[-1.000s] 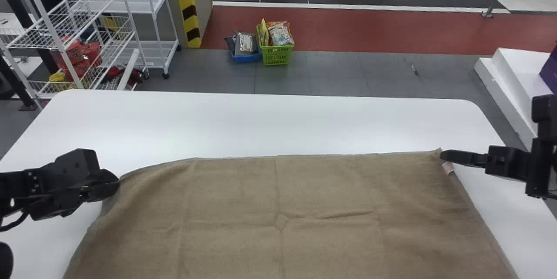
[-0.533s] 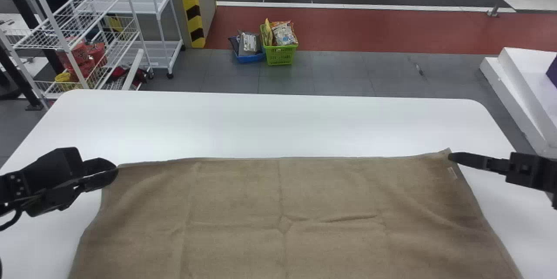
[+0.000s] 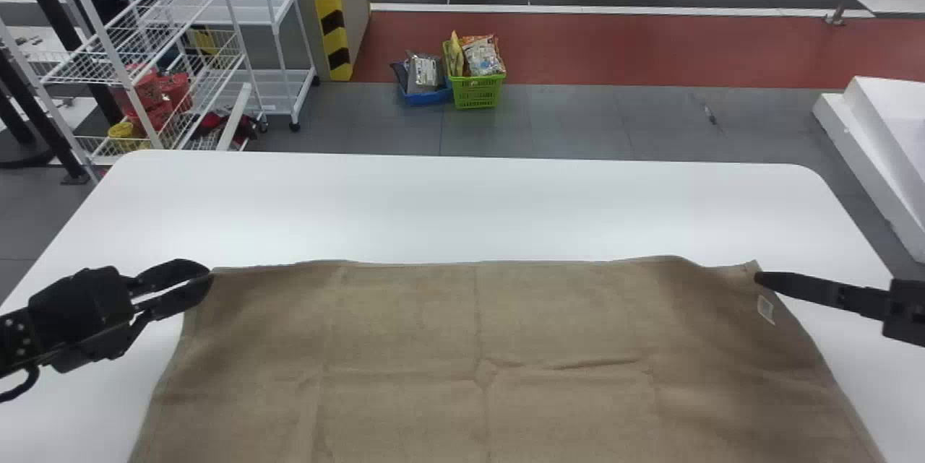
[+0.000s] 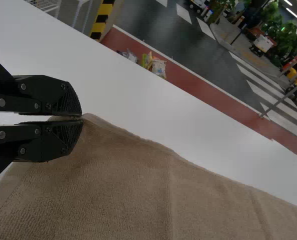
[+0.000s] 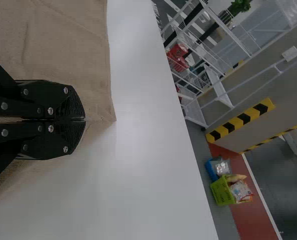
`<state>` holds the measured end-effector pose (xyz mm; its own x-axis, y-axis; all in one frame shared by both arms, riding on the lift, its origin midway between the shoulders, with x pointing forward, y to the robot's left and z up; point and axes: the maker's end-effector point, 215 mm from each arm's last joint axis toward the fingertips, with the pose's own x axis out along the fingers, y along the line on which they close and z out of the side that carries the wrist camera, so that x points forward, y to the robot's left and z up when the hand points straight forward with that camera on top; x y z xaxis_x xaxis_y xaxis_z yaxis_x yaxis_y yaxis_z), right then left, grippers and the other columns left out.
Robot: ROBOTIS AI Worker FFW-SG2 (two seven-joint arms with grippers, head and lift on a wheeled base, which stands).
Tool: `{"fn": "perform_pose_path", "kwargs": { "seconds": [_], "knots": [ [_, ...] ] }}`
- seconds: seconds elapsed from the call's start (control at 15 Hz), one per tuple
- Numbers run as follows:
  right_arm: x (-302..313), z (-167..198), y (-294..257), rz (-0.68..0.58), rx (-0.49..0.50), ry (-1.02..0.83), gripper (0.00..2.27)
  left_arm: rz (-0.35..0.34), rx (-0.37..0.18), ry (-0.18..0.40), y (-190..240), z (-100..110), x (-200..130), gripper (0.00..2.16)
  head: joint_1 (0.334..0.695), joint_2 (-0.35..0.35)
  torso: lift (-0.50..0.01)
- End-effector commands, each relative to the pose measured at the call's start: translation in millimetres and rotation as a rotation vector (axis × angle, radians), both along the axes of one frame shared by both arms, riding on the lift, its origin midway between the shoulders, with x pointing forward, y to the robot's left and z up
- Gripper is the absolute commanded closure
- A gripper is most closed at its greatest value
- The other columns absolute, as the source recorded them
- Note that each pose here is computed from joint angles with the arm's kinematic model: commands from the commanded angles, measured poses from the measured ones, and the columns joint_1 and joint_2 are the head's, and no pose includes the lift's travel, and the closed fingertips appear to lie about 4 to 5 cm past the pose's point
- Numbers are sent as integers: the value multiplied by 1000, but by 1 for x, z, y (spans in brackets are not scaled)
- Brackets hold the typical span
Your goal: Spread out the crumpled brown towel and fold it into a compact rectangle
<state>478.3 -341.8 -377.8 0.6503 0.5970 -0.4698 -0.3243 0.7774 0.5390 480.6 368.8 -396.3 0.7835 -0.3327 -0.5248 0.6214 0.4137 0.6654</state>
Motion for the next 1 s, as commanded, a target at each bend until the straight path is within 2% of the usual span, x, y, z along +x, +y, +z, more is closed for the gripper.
{"fn": "perform_pose_path", "kwargs": {
  "seconds": [0.0,0.07,0.2,0.4,0.67,0.93],
  "knots": [
    [-12,3,-10,10,5,1,1106,-7,-22,-18,4,4,-9,1062,695,29,-127],
    [-16,3,-13,17,5,2,1109,-18,-19,-40,8,9,-14,1062,695,33,-127],
    [-22,11,-24,14,28,-11,1106,-13,-28,-50,14,10,-21,1062,695,32,-127],
    [-36,17,-46,0,39,-12,1109,-45,-35,-74,15,16,-30,1062,695,18,-127],
    [-59,-1,-59,-4,8,16,1109,-86,-12,-71,18,6,-51,1062,695,-13,-127],
    [-73,-11,-71,-6,-30,12,1106,-127,11,-91,22,5,-70,1062,695,-25,-127]
  ]
}}
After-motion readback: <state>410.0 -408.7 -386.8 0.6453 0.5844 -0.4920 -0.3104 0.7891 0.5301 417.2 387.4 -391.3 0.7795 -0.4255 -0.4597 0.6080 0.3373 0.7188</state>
